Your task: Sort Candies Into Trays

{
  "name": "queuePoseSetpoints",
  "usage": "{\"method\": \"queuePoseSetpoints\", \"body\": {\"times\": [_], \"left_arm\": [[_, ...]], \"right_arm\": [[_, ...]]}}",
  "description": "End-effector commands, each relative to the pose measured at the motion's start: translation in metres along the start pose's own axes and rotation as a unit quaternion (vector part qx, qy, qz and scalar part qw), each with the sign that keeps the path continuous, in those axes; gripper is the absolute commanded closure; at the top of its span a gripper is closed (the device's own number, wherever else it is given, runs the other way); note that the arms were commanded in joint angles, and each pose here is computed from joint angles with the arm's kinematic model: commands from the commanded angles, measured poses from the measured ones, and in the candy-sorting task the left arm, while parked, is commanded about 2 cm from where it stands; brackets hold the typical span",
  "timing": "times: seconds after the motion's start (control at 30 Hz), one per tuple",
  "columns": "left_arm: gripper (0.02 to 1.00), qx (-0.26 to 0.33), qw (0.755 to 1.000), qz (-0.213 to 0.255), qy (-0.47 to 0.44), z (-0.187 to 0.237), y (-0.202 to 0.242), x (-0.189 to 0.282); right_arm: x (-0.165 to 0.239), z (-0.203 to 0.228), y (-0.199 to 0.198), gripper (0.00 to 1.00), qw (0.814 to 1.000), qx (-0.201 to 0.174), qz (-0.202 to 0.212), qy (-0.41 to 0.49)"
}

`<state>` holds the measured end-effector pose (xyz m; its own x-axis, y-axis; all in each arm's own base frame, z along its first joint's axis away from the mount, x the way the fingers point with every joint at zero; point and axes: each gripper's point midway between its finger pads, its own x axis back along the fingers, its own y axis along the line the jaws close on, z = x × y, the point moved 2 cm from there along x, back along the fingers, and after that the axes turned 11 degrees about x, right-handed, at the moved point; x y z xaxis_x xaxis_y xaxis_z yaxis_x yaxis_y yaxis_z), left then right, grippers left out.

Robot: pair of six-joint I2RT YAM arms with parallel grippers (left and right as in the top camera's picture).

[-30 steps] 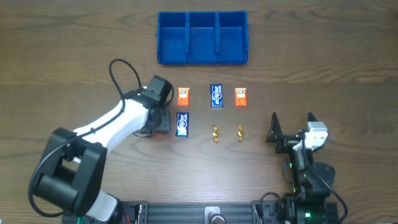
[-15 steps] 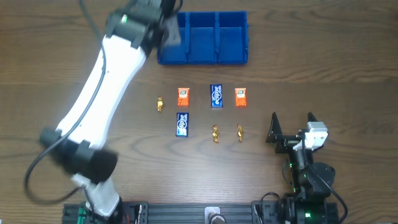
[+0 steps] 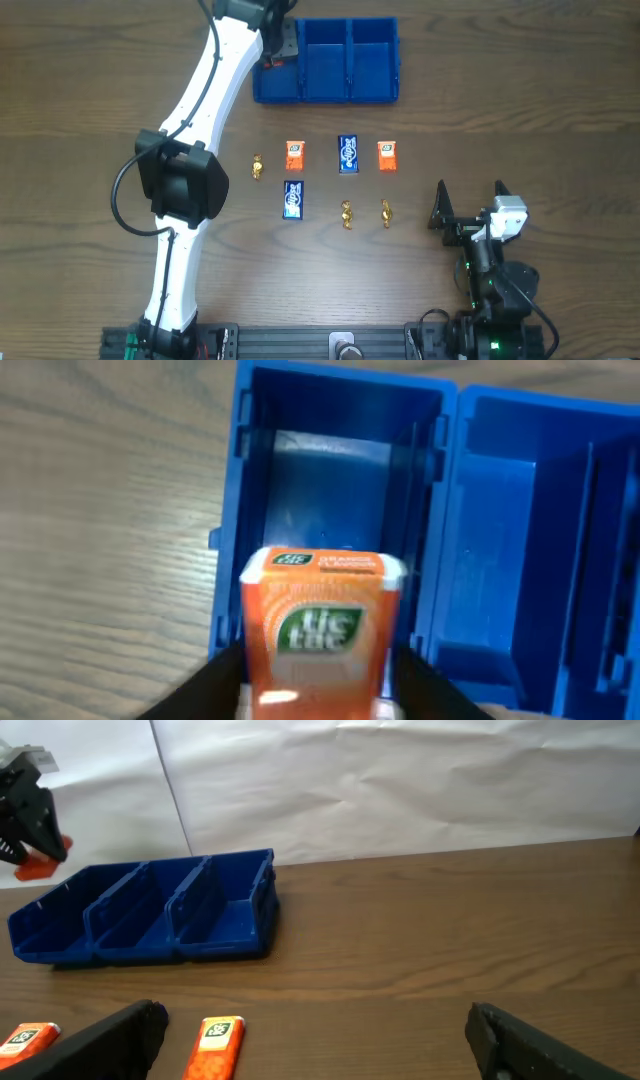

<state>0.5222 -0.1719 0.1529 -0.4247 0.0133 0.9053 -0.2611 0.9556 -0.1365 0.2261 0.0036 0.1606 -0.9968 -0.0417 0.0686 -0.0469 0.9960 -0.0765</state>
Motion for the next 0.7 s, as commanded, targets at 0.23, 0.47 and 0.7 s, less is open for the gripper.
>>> {"method": "queuePoseSetpoints", "body": {"times": [0.23, 0.47, 0.7], "left_arm": [[0.191, -0.007, 0.998, 0.04, -0.054, 0.002, -0.021, 0.076], [0.202, -0.012, 0.998, 0.06, -0.029, 0.111, -0.005, 0.088], [0.218, -0.022, 0.998, -0.001, 0.061, 0.189, 0.025, 0.012]], "right_arm": [[0.0, 0.001, 0.001, 0.003, 1.0, 0.007, -0.003, 0.001], [0.0, 0.001, 0.001, 0.003, 1.0, 0.007, -0.003, 0.001], [0.0, 0.001, 0.001, 0.003, 1.0, 0.007, -0.003, 0.001]]}}
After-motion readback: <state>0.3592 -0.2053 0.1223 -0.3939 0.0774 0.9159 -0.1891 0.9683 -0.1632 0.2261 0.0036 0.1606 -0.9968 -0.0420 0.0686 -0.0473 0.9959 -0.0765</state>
